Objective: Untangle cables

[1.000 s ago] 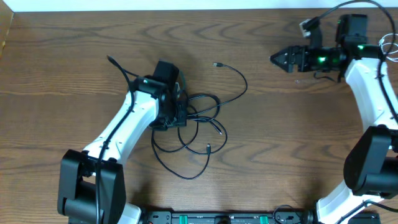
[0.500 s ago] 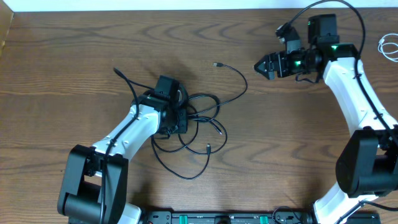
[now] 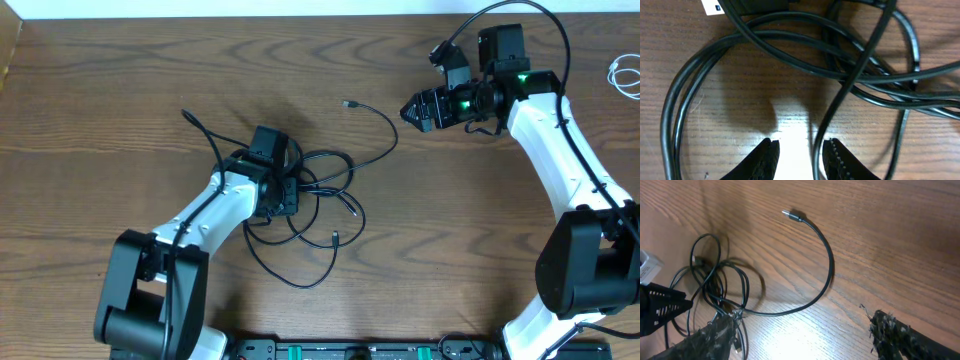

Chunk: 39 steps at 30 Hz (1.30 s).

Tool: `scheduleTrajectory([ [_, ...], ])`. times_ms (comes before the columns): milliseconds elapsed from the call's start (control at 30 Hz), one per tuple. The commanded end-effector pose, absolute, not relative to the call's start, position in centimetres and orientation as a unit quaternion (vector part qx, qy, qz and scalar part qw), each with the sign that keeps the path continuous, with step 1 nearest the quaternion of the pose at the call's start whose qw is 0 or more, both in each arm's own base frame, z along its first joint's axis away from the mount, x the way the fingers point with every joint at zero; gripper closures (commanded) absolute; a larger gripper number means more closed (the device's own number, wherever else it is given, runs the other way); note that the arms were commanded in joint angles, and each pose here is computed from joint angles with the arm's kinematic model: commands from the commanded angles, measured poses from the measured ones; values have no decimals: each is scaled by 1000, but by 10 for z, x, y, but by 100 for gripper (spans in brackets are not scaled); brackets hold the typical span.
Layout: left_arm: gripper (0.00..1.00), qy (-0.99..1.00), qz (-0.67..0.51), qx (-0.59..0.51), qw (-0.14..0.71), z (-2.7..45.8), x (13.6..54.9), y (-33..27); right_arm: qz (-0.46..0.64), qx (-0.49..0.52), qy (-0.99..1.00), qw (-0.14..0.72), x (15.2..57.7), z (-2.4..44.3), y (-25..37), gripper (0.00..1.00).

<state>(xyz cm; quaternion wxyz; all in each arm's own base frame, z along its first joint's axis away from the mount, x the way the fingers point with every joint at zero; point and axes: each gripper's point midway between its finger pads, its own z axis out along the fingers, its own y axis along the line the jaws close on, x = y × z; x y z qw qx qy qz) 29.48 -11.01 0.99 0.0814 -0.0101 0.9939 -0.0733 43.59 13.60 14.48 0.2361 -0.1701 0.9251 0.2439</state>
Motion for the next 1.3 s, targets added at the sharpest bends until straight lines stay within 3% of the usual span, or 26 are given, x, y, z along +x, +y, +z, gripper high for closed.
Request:
scheduleTrajectory([
  [0,66,997,-52,3,62,-6,288,-104,243,-179,924,234,435,142,139,16],
  [200,71,997,-50,27,58,-10,287,-104,243,-179,925,231,433,140,139,17],
  [300,93,997,-51,29,58,-10,287,-104,243,-178,926,227,432,137,139,17],
  [400,93,993,-78,20,84,15,304,-116,244,-178,926,224,430,135,140,18],
  [567,93,957,-210,51,192,117,350,-166,248,-192,924,220,425,135,153,20],
  [733,92,906,-266,46,327,237,376,-178,256,-197,923,211,419,135,171,20],
  [967,92,798,-333,45,500,377,361,-173,263,-226,916,203,406,135,199,21],
  [1133,93,724,-353,59,590,447,336,-163,271,-214,917,202,407,137,203,23],
  [1267,93,700,-333,29,631,469,333,-146,325,-235,894,200,399,148,220,23],
])
